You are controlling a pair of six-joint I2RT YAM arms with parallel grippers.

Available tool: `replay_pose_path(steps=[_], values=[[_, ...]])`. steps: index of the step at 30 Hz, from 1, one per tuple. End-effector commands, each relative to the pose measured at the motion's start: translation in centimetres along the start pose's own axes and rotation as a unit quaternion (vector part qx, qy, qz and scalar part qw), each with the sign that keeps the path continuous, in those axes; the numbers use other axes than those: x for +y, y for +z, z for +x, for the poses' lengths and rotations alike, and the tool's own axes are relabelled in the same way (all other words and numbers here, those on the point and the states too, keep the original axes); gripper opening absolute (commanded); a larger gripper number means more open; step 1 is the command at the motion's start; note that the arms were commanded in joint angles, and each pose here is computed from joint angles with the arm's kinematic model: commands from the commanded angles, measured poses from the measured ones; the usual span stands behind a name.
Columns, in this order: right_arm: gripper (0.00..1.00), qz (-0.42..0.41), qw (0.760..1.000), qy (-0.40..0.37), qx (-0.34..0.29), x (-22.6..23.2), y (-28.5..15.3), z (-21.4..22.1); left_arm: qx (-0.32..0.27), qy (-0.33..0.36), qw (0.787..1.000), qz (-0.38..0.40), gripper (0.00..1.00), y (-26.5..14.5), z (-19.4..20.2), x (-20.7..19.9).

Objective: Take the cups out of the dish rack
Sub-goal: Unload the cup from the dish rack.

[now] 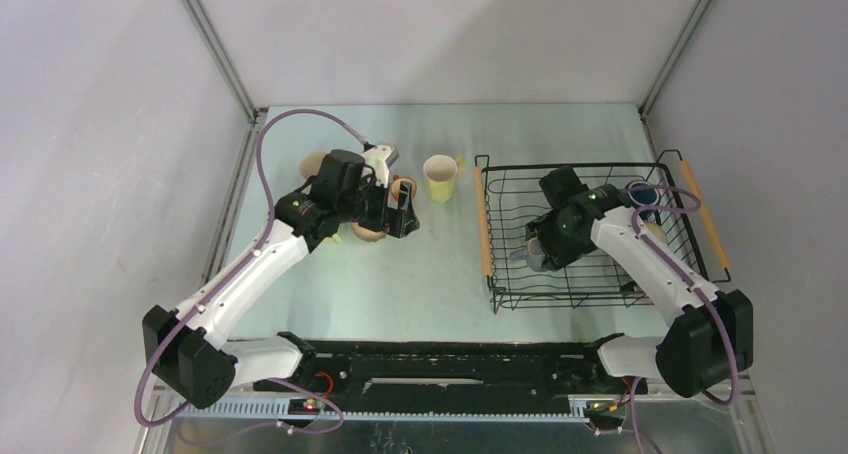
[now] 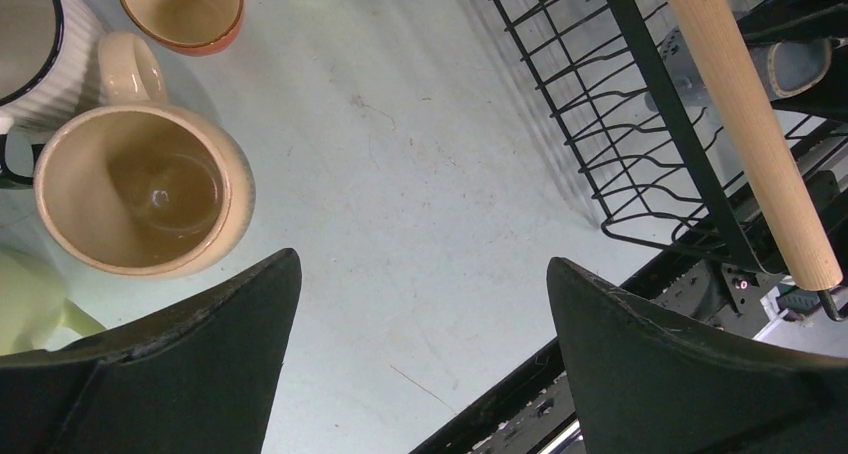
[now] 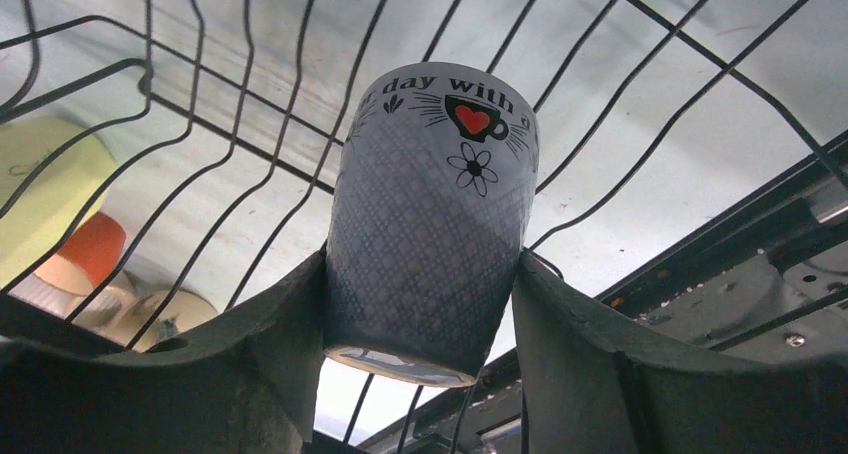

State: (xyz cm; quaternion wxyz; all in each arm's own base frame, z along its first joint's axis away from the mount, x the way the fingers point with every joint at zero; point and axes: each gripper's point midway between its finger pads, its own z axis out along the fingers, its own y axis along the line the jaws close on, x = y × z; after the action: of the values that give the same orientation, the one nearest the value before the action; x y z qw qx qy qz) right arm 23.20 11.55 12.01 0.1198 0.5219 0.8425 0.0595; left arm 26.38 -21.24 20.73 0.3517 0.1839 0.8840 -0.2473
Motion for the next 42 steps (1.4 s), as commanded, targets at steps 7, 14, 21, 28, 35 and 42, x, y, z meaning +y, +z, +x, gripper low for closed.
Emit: replay_pose_path(steps=[7, 14, 21, 28, 35, 42], values=[[0.0, -0.098, 0.992, -0.051, -0.062, 2.7, -4.8, -4.0, -0.024, -0.015, 0.999, 0.04, 1.0, -0.5, -1.5, -2.0], [0.0, -0.198, 0.969, -0.102, -0.106, 5.2, -9.4, -6.1, -0.046, -0.035, 0.995, 0.08, 1.0, -1.4, -3.1, -3.9], [0.0, -0.329, 0.923, -0.188, -0.07, 9.1, -14.6, -5.0, -0.082, -0.035, 0.99, 0.113, 1.0, -3.4, -5.8, -5.6], [0.0, -0.443, 0.857, -0.261, -0.038, 11.6, -20.0, -2.6, -0.124, -0.04, 0.981, 0.143, 1.0, -5.8, -8.3, -6.7], [0.0, -0.533, 0.776, -0.337, -0.002, 12.7, -24.4, 0.1, -0.153, -0.044, 0.97, 0.184, 1.0, -7.6, -10.1, -7.8], [0.0, -0.597, 0.695, -0.397, 0.059, 12.6, -27.1, 3.7, -0.191, -0.04, 0.954, 0.227, 1.0, -9.2, -11.7, -8.8]])
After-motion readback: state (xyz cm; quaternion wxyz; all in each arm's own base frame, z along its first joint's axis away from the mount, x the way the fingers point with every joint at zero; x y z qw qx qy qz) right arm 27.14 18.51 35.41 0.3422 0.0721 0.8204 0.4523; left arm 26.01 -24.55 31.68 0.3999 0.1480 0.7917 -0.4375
